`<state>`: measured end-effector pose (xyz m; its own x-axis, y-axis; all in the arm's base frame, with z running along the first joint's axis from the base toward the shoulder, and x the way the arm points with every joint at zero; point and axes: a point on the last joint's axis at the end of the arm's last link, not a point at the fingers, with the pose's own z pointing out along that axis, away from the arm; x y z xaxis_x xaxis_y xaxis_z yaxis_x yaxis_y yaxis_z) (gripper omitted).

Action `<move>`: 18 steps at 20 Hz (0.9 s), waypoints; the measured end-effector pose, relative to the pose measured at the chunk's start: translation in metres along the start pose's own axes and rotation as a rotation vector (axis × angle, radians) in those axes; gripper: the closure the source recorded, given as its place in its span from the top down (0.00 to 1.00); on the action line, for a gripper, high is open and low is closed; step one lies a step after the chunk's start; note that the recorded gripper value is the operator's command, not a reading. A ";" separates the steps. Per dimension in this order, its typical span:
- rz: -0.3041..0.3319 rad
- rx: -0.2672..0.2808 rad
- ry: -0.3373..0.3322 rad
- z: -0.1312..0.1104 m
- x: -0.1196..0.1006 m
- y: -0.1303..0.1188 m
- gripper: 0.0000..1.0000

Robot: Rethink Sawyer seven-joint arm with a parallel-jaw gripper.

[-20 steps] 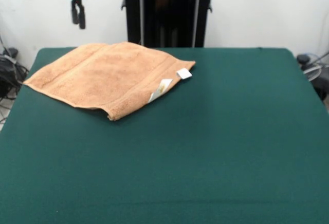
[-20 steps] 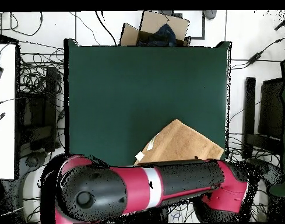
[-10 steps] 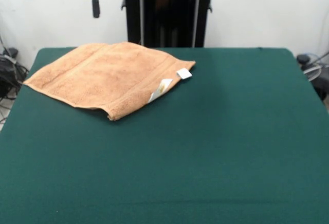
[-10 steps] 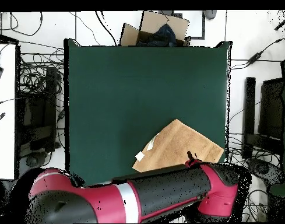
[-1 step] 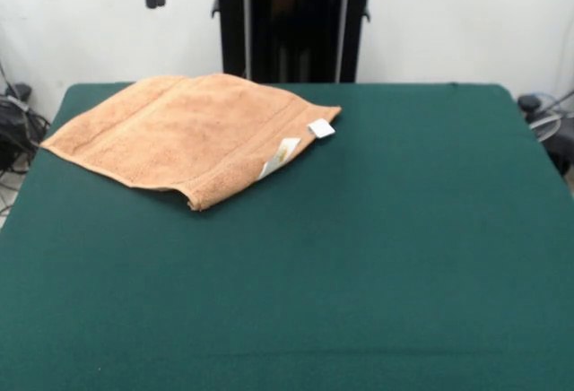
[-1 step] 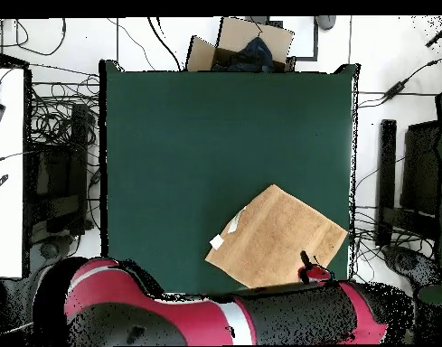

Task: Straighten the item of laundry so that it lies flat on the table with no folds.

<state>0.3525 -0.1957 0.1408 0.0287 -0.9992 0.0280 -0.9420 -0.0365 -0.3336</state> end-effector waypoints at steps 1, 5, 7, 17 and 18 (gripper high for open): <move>0.013 0.000 -0.002 0.000 0.000 0.004 1.00; 0.062 0.004 -0.012 0.001 0.001 0.016 1.00; 0.085 0.007 -0.020 0.003 0.000 0.021 1.00; 0.238 0.034 -0.065 0.025 0.002 0.049 1.00; 0.251 0.037 -0.069 0.028 0.002 0.050 1.00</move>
<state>0.3144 -0.1998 0.0975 -0.1801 -0.9758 -0.1237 -0.9096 0.2131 -0.3566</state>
